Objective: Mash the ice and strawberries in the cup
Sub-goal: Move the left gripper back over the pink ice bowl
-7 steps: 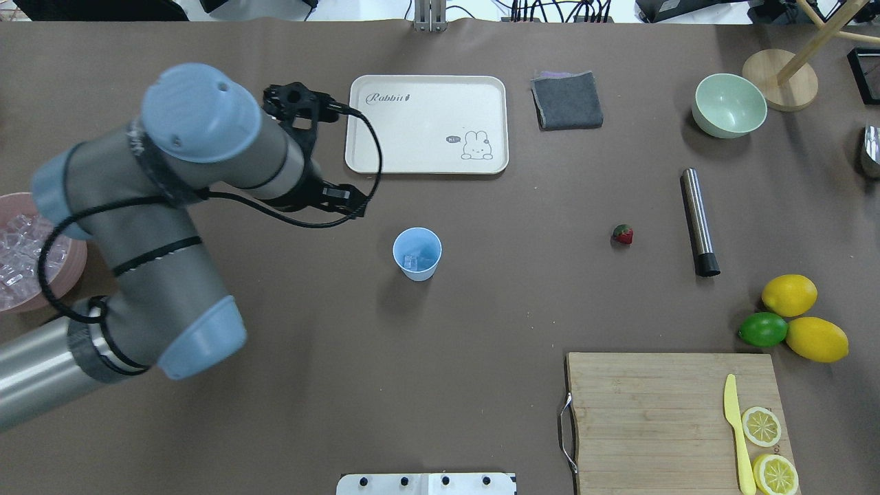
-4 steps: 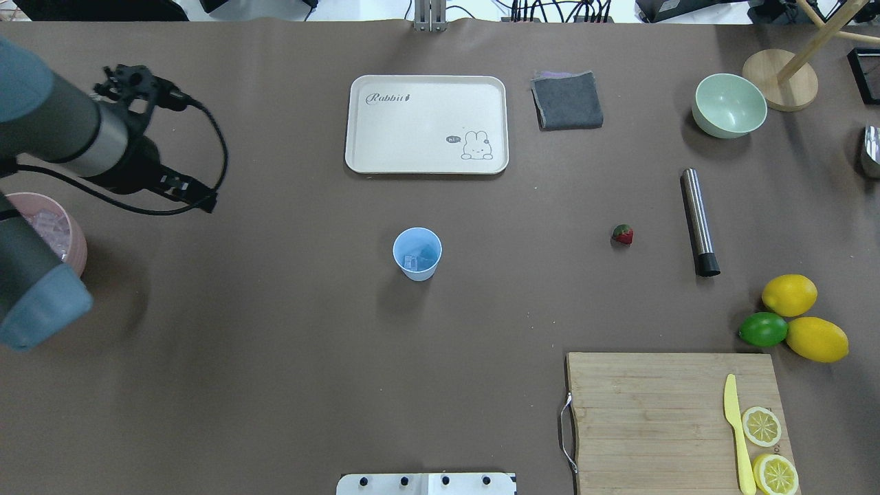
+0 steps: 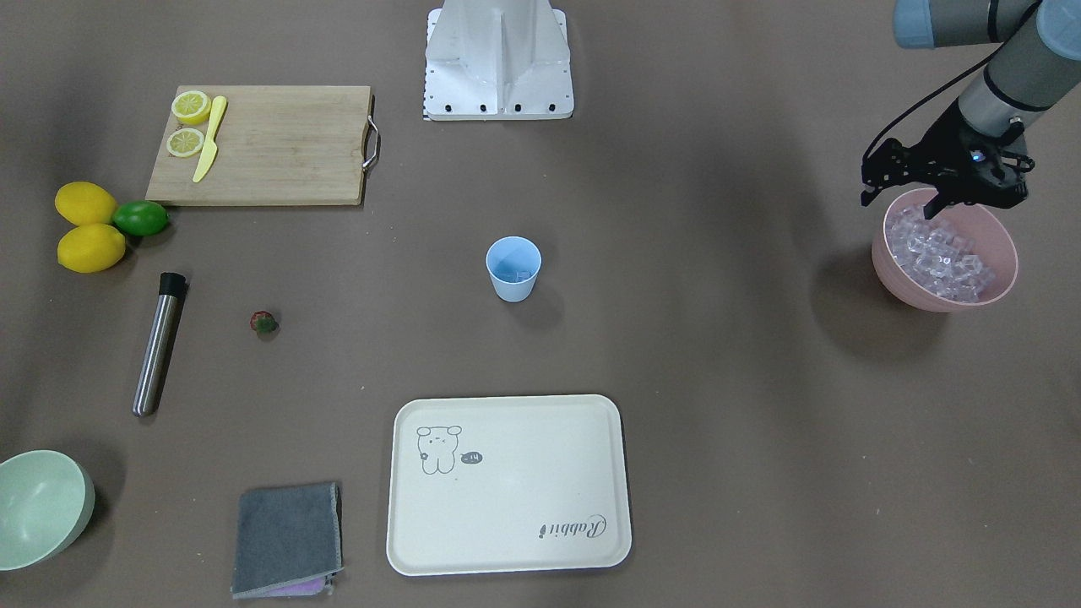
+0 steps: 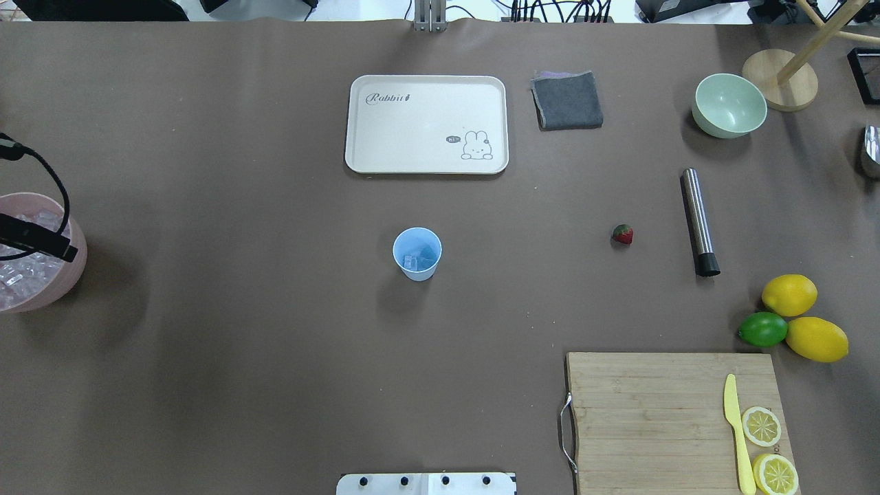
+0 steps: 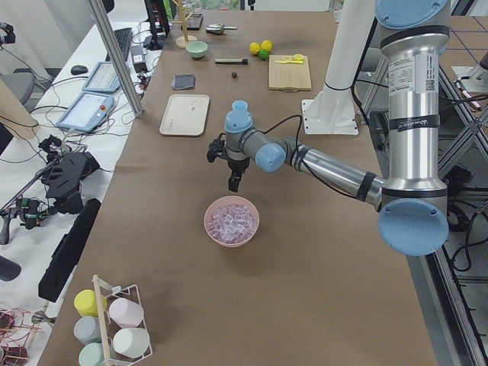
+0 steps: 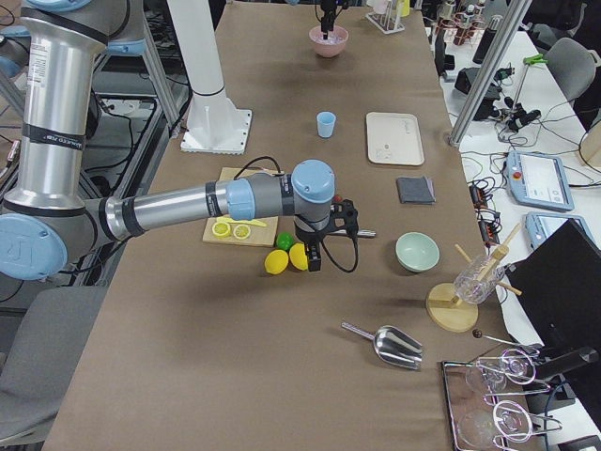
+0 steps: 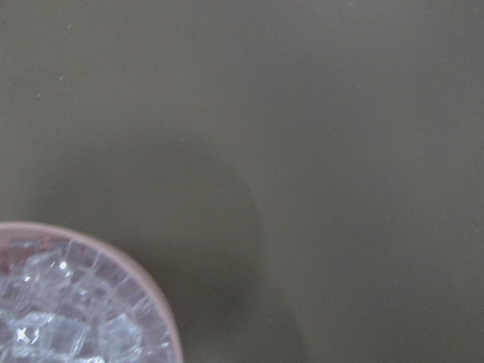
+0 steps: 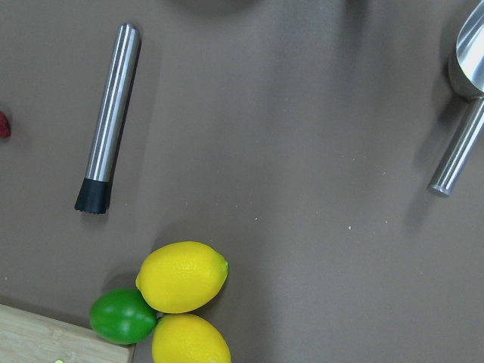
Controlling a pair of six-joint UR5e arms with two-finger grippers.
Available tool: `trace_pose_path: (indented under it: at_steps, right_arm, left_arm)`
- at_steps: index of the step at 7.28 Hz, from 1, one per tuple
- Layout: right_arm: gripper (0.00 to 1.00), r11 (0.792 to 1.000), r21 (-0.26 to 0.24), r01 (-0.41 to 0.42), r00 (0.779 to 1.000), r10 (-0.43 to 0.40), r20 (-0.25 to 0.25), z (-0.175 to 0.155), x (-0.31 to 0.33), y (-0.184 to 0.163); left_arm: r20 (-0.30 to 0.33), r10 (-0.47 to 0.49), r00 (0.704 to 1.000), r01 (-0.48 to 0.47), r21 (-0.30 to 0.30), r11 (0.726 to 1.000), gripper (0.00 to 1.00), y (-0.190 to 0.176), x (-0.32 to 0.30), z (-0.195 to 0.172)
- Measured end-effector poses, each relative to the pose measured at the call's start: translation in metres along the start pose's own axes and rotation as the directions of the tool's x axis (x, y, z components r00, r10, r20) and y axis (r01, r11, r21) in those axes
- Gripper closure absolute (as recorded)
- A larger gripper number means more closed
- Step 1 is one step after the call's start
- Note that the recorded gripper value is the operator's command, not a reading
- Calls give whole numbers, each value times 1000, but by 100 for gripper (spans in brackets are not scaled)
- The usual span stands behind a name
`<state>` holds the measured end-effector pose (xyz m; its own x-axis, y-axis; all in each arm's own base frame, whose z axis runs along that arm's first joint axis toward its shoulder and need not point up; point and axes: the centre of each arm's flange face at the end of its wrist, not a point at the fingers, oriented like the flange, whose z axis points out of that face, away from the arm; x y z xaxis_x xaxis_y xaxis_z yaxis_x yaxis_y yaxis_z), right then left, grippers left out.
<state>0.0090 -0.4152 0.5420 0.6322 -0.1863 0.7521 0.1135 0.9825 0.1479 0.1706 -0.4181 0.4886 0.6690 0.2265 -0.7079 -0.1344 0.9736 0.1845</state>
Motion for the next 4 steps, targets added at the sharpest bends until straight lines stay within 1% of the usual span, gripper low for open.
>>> trace_pose_path:
  at_steps: [2,3,4]
  right_arm:
    - [0,1000,0,0,1000,0,0,0,0,0]
    - [0,1000,1,1,1000,-1,0,0,0,-1]
    - [0,1000,2,2,1000,-2,0,-1,-1,-1]
  left_arm:
    - [40,-73,997,75,-40,996,8,27,-44,12]
    - [54,-99,994,102,-47,994,10,31,-62,18]
    - [57,-107,993,109,-44,993,10,33,-74,25]
